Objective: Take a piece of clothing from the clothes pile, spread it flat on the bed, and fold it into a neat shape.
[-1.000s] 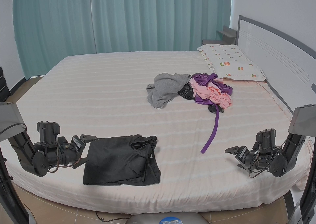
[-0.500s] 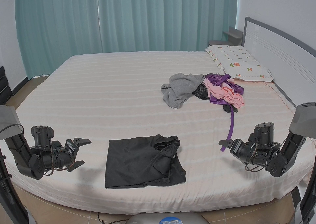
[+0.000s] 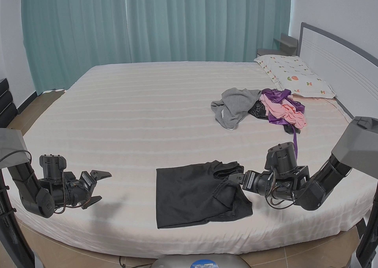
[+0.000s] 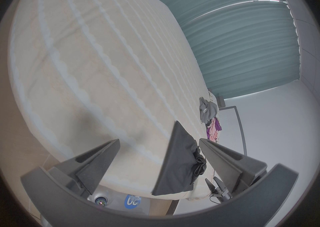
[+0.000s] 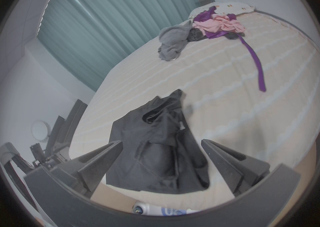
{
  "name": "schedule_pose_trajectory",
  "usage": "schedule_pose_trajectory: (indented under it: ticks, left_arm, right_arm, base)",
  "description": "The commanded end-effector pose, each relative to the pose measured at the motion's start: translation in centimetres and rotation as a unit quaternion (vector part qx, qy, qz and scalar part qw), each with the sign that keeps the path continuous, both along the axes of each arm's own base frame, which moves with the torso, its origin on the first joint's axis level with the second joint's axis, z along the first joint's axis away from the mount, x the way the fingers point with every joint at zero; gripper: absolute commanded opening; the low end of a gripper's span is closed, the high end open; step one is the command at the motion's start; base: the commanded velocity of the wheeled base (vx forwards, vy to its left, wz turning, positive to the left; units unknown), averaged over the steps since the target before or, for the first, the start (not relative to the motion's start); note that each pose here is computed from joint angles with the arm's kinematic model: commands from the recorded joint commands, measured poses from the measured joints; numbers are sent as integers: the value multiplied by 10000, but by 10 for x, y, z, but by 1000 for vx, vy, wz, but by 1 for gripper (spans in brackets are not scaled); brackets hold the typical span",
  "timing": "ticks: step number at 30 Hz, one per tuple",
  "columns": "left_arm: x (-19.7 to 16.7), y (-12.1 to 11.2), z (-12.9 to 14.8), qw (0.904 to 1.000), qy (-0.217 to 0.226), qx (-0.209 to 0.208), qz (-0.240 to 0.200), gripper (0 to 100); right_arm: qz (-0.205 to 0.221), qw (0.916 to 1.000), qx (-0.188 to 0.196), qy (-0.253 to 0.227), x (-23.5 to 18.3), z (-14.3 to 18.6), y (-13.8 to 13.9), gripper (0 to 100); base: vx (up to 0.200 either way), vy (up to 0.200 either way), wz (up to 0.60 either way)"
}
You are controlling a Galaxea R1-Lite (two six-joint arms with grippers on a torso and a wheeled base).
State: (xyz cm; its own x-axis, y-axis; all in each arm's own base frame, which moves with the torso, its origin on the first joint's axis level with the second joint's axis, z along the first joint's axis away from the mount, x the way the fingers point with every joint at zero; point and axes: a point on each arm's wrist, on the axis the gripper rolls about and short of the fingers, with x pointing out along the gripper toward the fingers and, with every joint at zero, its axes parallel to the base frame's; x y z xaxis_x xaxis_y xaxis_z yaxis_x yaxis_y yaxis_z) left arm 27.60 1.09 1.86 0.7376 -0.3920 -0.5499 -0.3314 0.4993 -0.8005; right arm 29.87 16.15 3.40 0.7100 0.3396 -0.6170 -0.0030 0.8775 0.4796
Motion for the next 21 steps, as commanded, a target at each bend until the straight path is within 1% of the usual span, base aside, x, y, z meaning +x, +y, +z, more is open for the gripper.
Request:
schedule_pose_trajectory:
  ticks: [1, 4, 7, 10, 12, 13, 16, 18, 21]
  left_arm:
    - [-1, -3, -4, 10000, 78, 49, -33, 100]
    - [-1, -3, -5, 9999, 94, 53, -34, 100]
    - [0, -4, -5, 9999, 86, 53, -42, 100]
    - [0, -4, -5, 9999, 86, 53, -42, 100]
    - [0, -4, -5, 9999, 86, 53, -42, 100]
    - [0, -4, -5, 9999, 86, 53, -42, 100]
    - [0, -4, -5, 9999, 86, 53, -50, 100]
    - [0, -4, -5, 9999, 86, 53, -50, 100]
    - [0, -5, -5, 9999, 86, 54, -57, 100]
  right_arm:
    - [152, 9993, -332, 64, 9, -18, 17, 100]
    - [151, 9989, -420, 166, 14, -23, 19, 100]
    - [128, 9970, -646, 404, 21, -26, 23, 100]
    - [143, 9952, -847, 461, 22, -28, 23, 100]
    - [153, 9930, -1078, 466, 22, -31, 21, 100]
    - [141, 9924, -1127, 478, 22, -32, 20, 100]
    - [101, 9896, -1296, 619, 18, -38, 16, 100]
    - [123, 9867, -1431, 757, 12, -39, 8, 100]
    - [36, 9859, -1474, 796, 10, -37, -3, 100]
  base:
    - [0, 0, 0]
    - [0, 0, 0]
    - [0, 0, 0]
    - [0, 0, 0]
    - [0, 0, 0]
    - [0, 0, 0]
    - [0, 0, 0]
    - [0, 0, 0]
    - [0, 0, 0]
